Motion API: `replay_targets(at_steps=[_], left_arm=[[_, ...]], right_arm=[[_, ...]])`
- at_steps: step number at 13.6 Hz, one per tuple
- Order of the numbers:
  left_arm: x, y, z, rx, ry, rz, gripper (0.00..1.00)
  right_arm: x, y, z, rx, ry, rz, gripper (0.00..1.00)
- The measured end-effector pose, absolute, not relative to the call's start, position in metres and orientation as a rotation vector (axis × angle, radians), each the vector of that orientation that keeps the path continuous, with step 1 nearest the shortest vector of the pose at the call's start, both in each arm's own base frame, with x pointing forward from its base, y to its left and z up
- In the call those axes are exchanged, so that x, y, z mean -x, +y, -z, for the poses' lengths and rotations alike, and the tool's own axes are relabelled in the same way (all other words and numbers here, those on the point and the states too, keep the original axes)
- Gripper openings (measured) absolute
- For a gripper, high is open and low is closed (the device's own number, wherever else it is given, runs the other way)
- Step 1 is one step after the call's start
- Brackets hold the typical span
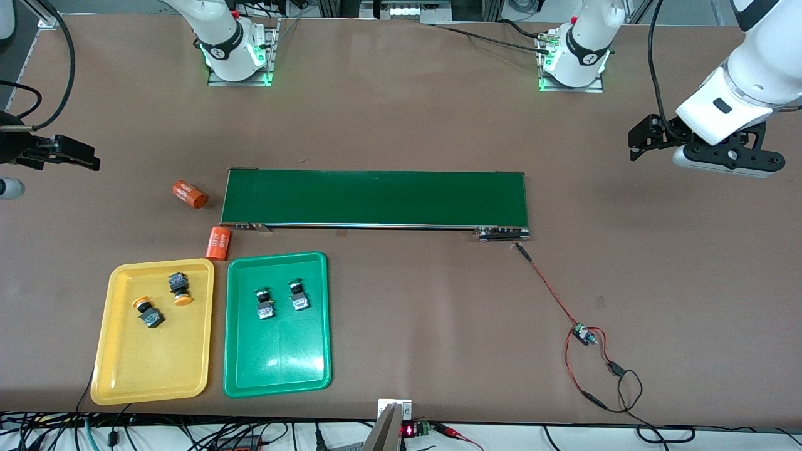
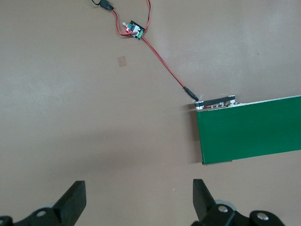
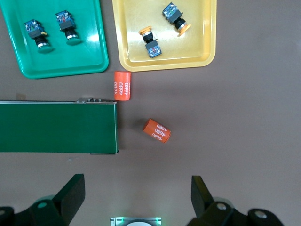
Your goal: Sort buttons by color to trays
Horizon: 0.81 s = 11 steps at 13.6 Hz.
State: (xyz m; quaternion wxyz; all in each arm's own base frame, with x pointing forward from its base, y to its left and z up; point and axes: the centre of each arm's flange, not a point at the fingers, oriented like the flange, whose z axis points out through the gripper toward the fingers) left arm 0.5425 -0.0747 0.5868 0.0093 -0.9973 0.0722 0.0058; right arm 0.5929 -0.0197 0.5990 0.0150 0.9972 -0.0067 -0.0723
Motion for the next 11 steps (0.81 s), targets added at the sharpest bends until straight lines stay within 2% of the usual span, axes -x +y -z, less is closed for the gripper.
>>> replay_targets(at_steps=[6,11], left_arm=[[-0.543,-0.074,-0.587,3.115,0.225,-0.018,1.00],[-0.543,-0.074,-0.587,3.115,0.224,-0.018,1.00]], right_arm=[[-0.580,-0.024,-0.601,-3.113,-0.045,0.178,1.00],[-0.570,-0.027,-0.600,-3.123,-0.046,0.082,1.00]])
